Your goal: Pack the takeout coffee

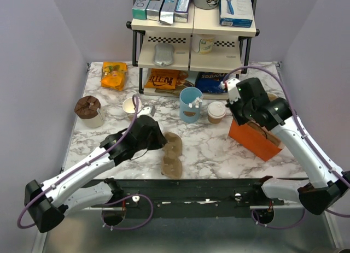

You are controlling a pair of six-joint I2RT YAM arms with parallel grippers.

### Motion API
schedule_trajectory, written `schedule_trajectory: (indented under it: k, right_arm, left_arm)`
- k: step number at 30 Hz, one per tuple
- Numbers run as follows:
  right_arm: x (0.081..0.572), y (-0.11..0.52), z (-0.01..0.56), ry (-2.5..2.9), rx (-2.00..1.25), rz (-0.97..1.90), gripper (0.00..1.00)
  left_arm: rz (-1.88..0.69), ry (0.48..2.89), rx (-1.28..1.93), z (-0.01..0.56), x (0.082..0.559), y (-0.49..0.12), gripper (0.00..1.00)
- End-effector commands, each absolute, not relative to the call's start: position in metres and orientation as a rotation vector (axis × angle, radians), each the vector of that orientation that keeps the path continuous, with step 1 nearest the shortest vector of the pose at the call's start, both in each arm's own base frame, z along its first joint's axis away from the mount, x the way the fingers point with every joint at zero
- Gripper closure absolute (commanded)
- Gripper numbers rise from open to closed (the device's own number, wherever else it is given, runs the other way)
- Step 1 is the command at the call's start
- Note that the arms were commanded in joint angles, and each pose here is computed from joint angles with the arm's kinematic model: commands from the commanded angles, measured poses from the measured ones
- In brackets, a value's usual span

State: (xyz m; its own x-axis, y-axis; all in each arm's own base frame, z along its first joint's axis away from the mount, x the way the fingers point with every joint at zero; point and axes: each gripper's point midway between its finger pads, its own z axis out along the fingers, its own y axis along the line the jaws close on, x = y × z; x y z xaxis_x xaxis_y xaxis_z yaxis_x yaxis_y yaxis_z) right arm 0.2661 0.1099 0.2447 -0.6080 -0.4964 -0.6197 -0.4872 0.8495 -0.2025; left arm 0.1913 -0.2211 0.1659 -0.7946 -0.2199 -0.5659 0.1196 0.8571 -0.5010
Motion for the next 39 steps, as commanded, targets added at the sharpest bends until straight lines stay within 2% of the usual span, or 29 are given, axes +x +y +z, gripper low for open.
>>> schedule_trajectory:
  k: [1,4,7,8,10,13,14,15,17,18,19,20,21,25,30,33,39]
  right_arm:
    - [0.242,0.128,0.246,2.258,-0.955,-0.020,0.99]
    - [0.241,0.139,0.253,2.216,-0.993,-0.009,0.99]
    - [0.233,0.163,0.256,2.149,-1.109,0.072,0.99]
    - [0.231,0.168,0.254,2.141,-1.133,0.082,0.99]
    - [0.228,0.176,0.254,2.117,-1.170,0.102,0.99]
    - [0.232,0.172,0.254,2.125,-1.150,0.052,0.87]
    - [0.235,0.166,0.257,2.122,-1.127,0.012,0.83]
    - [0.236,0.163,0.261,2.119,-1.111,-0.005,0.66]
    - [0.242,0.160,0.277,2.083,-1.049,-0.025,0.50]
    - [0.243,0.160,0.290,2.041,-1.019,-0.012,0.36]
    - [0.245,0.160,0.302,2.012,-0.990,-0.008,0.27]
    - [0.246,0.160,0.311,1.988,-0.971,-0.001,0.12]
    - [0.248,0.161,0.323,1.949,-0.940,0.015,0.00]
    - [0.245,0.175,0.379,1.741,-0.882,0.143,0.00]
    - [0.219,0.231,0.411,1.453,-1.071,0.431,0.00]
    - [0.218,0.273,0.383,1.494,-1.176,0.487,0.00]
    - [0.196,0.365,0.267,1.639,-1.414,0.574,0.00]
  left_arm:
    - [-0.688,2.396,-0.083,0.167,0.183,-0.203,0.71]
    - [-0.694,2.396,-0.083,0.170,0.182,-0.201,0.70]
    - [-0.639,2.431,-0.105,0.161,0.180,-0.194,0.66]
    - [-0.624,2.438,-0.116,0.157,0.180,-0.191,0.61]
    - [-0.604,2.442,-0.134,0.153,0.181,-0.188,0.59]
    - [-0.587,2.444,-0.151,0.149,0.182,-0.185,0.49]
    - [-0.578,2.442,-0.155,0.149,0.183,-0.183,0.43]
    - [-0.569,2.440,-0.162,0.149,0.184,-0.181,0.37]
    - [-0.549,2.433,-0.175,0.149,0.185,-0.177,0.18]
    - [-0.541,2.429,-0.184,0.149,0.187,-0.175,0.13]
    - [-0.540,2.426,-0.191,0.149,0.187,-0.174,0.08]
    - [-0.533,2.418,-0.202,0.150,0.188,-0.172,0.01]
    - [-0.529,2.415,-0.208,0.150,0.189,-0.171,0.01]
    - [-0.490,2.400,-0.256,0.150,0.193,-0.162,0.01]
    - [-0.419,2.396,-0.348,0.144,0.200,-0.144,0.01]
    - [-0.373,2.409,-0.445,0.134,0.205,-0.128,0.01]
    - [-0.305,2.432,-0.676,0.111,0.210,-0.091,0.01]
